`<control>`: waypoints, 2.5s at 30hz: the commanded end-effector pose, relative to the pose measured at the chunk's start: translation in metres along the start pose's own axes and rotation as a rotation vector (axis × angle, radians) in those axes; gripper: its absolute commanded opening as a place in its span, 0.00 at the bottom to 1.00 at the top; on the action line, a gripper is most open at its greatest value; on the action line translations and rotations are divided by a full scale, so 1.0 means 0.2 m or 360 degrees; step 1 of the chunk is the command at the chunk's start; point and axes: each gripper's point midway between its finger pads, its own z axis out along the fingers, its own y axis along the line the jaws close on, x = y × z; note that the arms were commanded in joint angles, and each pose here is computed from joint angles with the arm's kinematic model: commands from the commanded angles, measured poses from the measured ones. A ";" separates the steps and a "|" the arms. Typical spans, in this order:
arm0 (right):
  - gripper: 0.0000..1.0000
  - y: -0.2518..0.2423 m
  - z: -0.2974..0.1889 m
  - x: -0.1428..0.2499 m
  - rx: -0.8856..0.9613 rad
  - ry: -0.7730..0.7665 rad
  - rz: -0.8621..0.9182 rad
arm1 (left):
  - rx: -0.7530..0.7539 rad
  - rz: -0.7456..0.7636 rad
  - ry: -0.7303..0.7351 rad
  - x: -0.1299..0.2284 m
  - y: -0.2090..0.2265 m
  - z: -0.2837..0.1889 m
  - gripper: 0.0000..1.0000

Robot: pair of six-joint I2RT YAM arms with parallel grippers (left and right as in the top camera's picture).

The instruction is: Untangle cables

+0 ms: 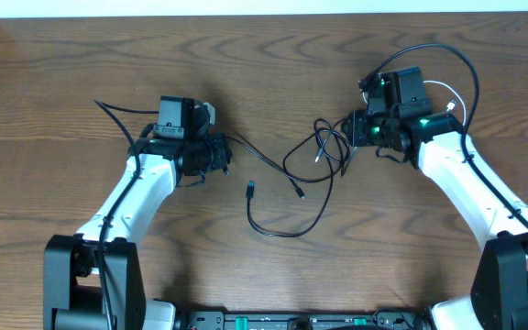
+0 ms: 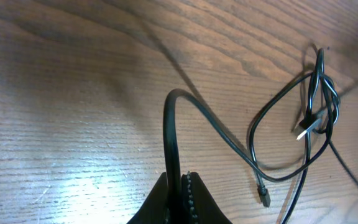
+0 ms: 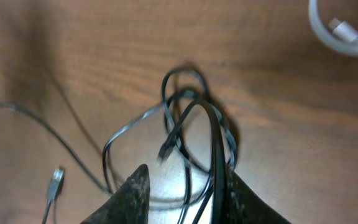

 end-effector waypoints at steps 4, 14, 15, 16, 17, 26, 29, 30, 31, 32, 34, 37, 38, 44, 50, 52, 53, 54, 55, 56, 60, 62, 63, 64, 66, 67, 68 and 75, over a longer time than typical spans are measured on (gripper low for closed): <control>0.34 -0.04 0.02 0.06 0.0040 0.0093 0.0076 | -0.0044 0.0035 -0.0026 -0.02 0.00 -0.01 0.08; 0.50 -0.27 0.01 0.18 0.0436 0.0218 0.0098 | -0.0194 0.0034 -0.0080 -0.05 0.08 -0.01 0.08; 0.48 -0.27 0.01 0.19 0.0440 0.0229 0.0100 | -0.0194 0.0033 -0.0077 -0.05 0.08 -0.01 0.08; 0.42 -0.28 0.00 0.18 0.0444 0.0227 0.0100 | -0.0193 0.0034 -0.0079 -0.05 0.08 -0.01 0.08; 0.38 -0.27 0.01 0.18 0.0441 0.0217 0.0100 | -0.0193 0.0034 -0.0081 -0.05 0.08 -0.01 0.08; 0.01 -0.04 -0.11 -0.12 -0.0184 -0.0078 0.0104 | 0.0014 0.0236 -0.0061 -0.05 -0.04 -0.01 0.07; 0.01 -0.10 -0.25 -0.21 -0.0259 -0.0190 0.0156 | 0.0014 0.0236 -0.0060 -0.05 -0.04 -0.01 0.08; 0.01 -0.12 -0.29 -0.22 -0.0264 -0.0220 0.0178 | 0.0014 0.0235 -0.0058 -0.05 -0.04 -0.01 0.08; 0.01 -0.16 -0.33 -0.24 -0.0272 -0.0244 0.0201 | 0.0013 0.0235 -0.0058 -0.05 -0.04 -0.01 0.08; 0.01 -0.18 -0.38 -0.25 -0.0294 -0.0272 0.0215 | 0.0013 0.0235 -0.0058 -0.05 -0.04 -0.01 0.08; 0.01 -0.20 -0.46 -0.25 -0.0375 -0.0290 0.0232 | 0.0013 0.0235 -0.0059 -0.05 -0.04 -0.01 0.07; 0.01 -0.22 -0.50 -0.20 -0.0447 -0.0233 0.0304 | 0.0006 0.0236 -0.0064 -0.05 -0.04 -0.01 0.07; 0.01 -0.25 -0.49 -0.15 -0.0425 -0.0169 0.0349 | -0.0024 0.0234 -0.0073 -0.06 -0.02 -0.01 0.08; 0.01 -0.09 -0.42 0.07 -0.0639 0.0091 0.0144 | -0.0528 0.0032 -0.0251 -0.15 0.25 -0.06 0.07; 0.01 0.15 -0.40 0.00 -0.0949 -0.0041 -0.0067 | -0.0796 -0.0125 -0.0327 -0.17 0.43 -0.14 0.07; 0.01 0.17 -0.39 -0.05 -0.0952 -0.0106 -0.0090 | -0.0813 -0.0157 -0.0323 -0.16 0.47 -0.16 0.07; 0.01 0.17 -0.39 -0.08 -0.0931 -0.0140 -0.0084 | -0.0822 -0.0174 -0.0320 -0.16 0.49 -0.17 0.07; 0.01 0.17 -0.38 -0.11 -0.0904 -0.0169 -0.0062 | -0.0830 -0.0190 -0.0319 -0.16 0.50 -0.17 0.07; 0.01 0.16 -0.37 -0.15 -0.0863 -0.0201 -0.0025 | -0.0838 -0.0205 -0.0318 -0.16 0.52 -0.18 0.08; 0.01 0.12 -0.35 -0.19 -0.0781 -0.0240 0.0051 | -0.0845 -0.0220 -0.0318 -0.16 0.54 -0.19 0.07; 0.01 -0.10 -0.26 -0.19 -0.0348 -0.0240 0.0440 | -0.0872 -0.0328 -0.0322 -0.16 0.60 -0.22 0.07; 0.01 -0.18 -0.23 -0.11 -0.0201 -0.0160 0.0524 | -0.0882 -0.0375 -0.0326 -0.15 0.63 -0.23 0.07; 0.01 -0.20 -0.23 -0.06 -0.0139 -0.0099 0.0549 | -0.0888 -0.0406 -0.0330 -0.15 0.65 -0.24 0.08; 0.01 -0.22 -0.22 0.00 -0.0095 -0.0033 0.0550 | -0.0892 -0.0440 -0.0336 -0.15 0.66 -0.25 0.07; 0.01 -0.24 -0.21 0.11 -0.0033 0.0091 0.0529 | -0.0903 -0.0524 -0.0353 -0.15 0.70 -0.27 0.07; 0.01 -0.24 -0.21 0.17 -0.0012 0.0156 0.0510 | -0.0910 -0.0571 -0.0361 -0.15 0.72 -0.28 0.08; 0.01 -0.23 -0.21 0.20 -0.0008 0.0198 0.0492 | -0.0917 -0.0610 -0.0367 -0.14 0.74 -0.29 0.07; 0.01 -0.27 -0.19 0.50 0.0141 0.0495 0.0405 | -0.0743 -0.0755 -0.0285 -0.11 0.77 -0.30 0.08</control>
